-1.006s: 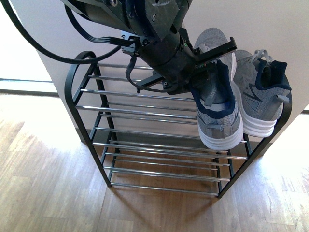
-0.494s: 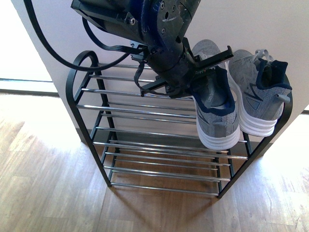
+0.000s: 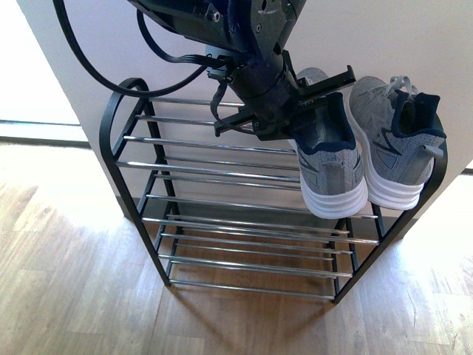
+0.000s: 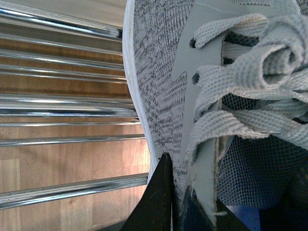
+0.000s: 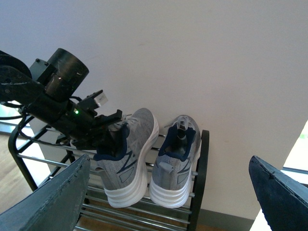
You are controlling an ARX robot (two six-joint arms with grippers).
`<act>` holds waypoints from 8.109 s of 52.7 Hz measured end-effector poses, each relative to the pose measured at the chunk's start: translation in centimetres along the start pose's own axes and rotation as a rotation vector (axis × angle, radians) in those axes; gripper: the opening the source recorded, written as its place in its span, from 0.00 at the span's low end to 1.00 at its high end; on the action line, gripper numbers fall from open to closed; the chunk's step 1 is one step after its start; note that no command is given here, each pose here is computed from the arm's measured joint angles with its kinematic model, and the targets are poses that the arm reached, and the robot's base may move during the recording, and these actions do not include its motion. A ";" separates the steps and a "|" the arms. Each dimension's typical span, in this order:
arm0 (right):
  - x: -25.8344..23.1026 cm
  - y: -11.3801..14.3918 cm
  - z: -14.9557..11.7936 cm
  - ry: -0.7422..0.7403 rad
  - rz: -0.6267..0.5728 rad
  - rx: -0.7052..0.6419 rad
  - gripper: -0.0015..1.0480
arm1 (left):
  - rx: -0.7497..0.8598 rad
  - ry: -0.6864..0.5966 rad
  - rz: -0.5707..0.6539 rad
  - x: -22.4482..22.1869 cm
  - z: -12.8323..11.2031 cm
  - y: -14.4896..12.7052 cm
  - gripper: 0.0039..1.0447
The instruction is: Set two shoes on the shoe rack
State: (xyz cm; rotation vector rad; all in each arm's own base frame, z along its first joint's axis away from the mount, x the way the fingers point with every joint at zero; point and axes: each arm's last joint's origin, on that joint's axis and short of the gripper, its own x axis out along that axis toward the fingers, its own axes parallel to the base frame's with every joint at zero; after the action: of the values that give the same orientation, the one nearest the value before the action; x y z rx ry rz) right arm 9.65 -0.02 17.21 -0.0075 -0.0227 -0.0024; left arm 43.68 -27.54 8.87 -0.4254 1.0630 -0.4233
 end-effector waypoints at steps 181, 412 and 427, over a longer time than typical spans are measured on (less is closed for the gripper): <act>0.0 0.0 0.0 0.000 0.000 0.000 0.91 | 0.418 -1.062 0.414 -34.3 -20.3 14.4 0.01; 0.0 0.0 0.0 0.002 0.000 0.001 0.91 | 0.419 -1.061 0.417 -34.5 -23.6 14.8 0.91; 0.0 0.0 0.0 0.003 0.000 0.001 0.91 | 0.419 -1.060 0.417 -34.5 -23.6 14.8 0.91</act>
State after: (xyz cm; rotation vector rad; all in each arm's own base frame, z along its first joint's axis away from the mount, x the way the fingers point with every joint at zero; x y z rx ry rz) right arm 9.64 -0.02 17.16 -0.0067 -0.0200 -0.0020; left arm 9.79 -0.03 16.68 -0.0078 0.0033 -0.0030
